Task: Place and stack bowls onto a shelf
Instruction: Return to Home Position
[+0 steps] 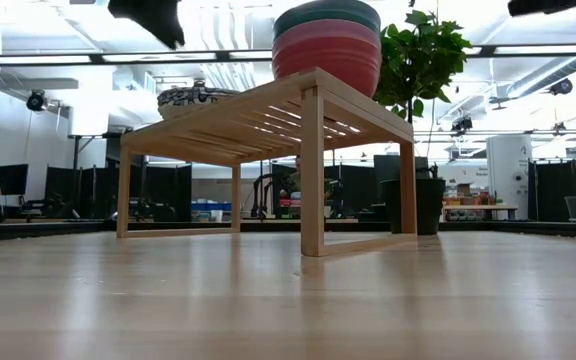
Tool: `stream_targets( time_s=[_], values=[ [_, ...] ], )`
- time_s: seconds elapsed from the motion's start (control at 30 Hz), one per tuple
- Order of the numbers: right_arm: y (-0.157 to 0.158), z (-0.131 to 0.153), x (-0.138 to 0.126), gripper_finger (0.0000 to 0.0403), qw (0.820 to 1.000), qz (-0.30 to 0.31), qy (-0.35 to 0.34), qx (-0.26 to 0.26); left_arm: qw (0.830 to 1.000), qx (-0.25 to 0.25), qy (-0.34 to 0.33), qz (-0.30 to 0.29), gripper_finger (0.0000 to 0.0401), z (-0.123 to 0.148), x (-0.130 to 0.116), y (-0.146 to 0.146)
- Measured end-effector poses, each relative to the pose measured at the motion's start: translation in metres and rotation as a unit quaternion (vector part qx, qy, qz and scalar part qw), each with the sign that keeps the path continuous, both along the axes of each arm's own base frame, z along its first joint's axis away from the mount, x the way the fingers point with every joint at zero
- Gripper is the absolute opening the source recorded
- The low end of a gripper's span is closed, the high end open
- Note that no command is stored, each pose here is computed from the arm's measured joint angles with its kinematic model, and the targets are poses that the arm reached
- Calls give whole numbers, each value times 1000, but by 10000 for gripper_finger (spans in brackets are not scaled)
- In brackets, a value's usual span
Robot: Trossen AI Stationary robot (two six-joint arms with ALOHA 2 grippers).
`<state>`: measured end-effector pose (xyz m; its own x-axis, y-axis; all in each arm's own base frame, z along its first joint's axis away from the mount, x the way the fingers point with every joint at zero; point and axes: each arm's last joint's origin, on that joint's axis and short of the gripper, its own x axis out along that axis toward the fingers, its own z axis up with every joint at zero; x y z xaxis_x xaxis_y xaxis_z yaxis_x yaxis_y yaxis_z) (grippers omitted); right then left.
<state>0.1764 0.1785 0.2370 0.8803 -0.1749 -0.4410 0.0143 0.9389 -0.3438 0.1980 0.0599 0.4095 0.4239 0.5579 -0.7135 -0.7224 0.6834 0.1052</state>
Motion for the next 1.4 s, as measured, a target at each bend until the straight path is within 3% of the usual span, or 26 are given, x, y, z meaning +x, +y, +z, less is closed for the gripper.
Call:
stream_targets(
  time_s=[0.13,0.27,0.37,0.6,0.8,0.97,1.23,1.4],
  values=[
    [-2,-8,-2,9,1000,0,7,-8,991,25,-26,-131,119,-16,6,-40],
    [-2,-8,1,9,1000,8,-7,-4,949,33,-82,-302,99,-47,3,-89],
    [-5,-3,8,9,999,45,-25,12,920,43,-137,-364,82,-70,-7,-112],
    [-37,-9,28,9,975,194,-91,57,911,56,-220,-345,58,-109,-33,-106],
    [-84,-14,8,9,971,174,-130,95,904,53,-272,-326,35,-126,-57,-95],
    [-112,-10,-14,9,957,183,-192,113,891,56,-316,-320,20,-137,-72,-89],
    [-135,-10,-55,9,931,206,-269,132,867,42,-369,-332,1,-179,-79,-89],
    [-145,-8,-79,9,921,191,-308,142,865,33,-381,-326,0,-208,-80,-88]
  ],
)
